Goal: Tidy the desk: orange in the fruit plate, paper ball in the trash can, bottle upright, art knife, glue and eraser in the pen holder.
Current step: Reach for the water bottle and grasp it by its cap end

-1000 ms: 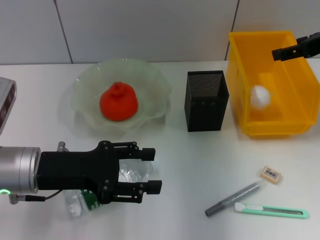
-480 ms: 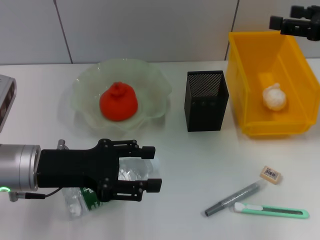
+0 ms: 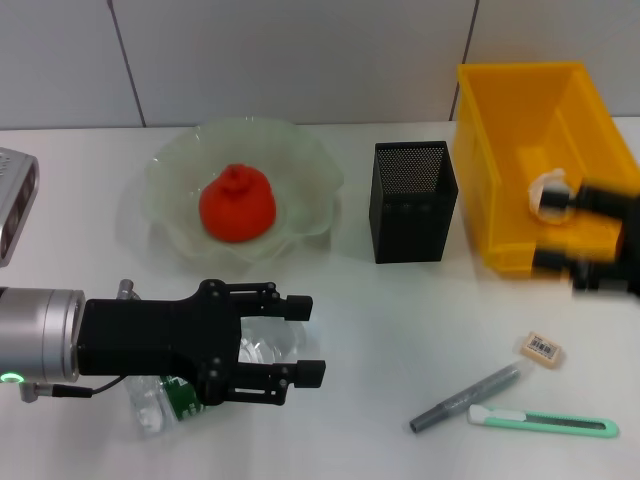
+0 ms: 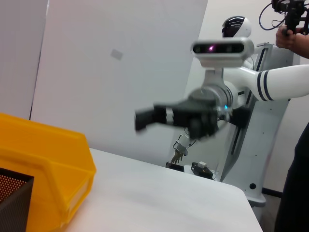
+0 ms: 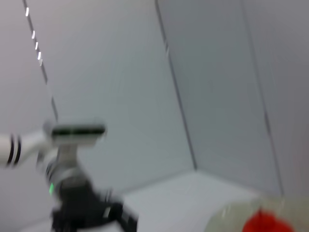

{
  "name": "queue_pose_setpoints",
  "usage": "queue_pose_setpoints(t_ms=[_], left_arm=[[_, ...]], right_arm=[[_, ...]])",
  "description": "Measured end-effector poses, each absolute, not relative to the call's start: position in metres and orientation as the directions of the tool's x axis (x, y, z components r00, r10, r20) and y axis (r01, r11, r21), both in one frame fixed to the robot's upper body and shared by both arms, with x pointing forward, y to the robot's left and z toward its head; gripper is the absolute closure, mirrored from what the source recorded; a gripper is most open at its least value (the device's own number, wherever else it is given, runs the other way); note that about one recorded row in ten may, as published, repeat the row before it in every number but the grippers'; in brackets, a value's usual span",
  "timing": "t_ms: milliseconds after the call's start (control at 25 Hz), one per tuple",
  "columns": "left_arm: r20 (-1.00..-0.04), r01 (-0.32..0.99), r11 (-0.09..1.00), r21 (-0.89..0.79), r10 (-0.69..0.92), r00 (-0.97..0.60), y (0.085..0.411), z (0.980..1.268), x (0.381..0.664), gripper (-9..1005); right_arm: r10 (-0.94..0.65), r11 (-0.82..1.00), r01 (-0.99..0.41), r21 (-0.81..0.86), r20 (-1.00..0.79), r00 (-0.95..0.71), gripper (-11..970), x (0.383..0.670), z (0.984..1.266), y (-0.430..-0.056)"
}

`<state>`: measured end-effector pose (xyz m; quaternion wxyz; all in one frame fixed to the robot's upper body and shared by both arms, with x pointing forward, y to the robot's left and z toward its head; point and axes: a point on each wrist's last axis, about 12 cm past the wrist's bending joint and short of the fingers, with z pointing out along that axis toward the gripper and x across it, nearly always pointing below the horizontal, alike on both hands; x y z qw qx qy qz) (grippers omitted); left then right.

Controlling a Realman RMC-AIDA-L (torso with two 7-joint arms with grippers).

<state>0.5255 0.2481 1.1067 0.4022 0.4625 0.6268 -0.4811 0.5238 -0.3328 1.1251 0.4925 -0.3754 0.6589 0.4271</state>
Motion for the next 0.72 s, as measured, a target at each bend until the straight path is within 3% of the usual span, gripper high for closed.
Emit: queue_pose_setpoints(t_ms=[320, 720], left_arm=[[-0.935, 0.965, 0.144, -0.221, 0.249, -0.252, 0.248, 1.103, 0.533, 257], [-0.929, 0.962, 0.153, -0.225, 0.265, -0.259, 0.246, 1.105, 0.537, 258]], right_arm=[[-0.251, 0.306, -0.931, 0.199, -0.926, -0.281, 122, 0.508, 1.091, -0.317], [-0.304, 0.341, -0.931, 0.132, -0.921, -0.242, 123, 0.5, 1.084, -0.318]])
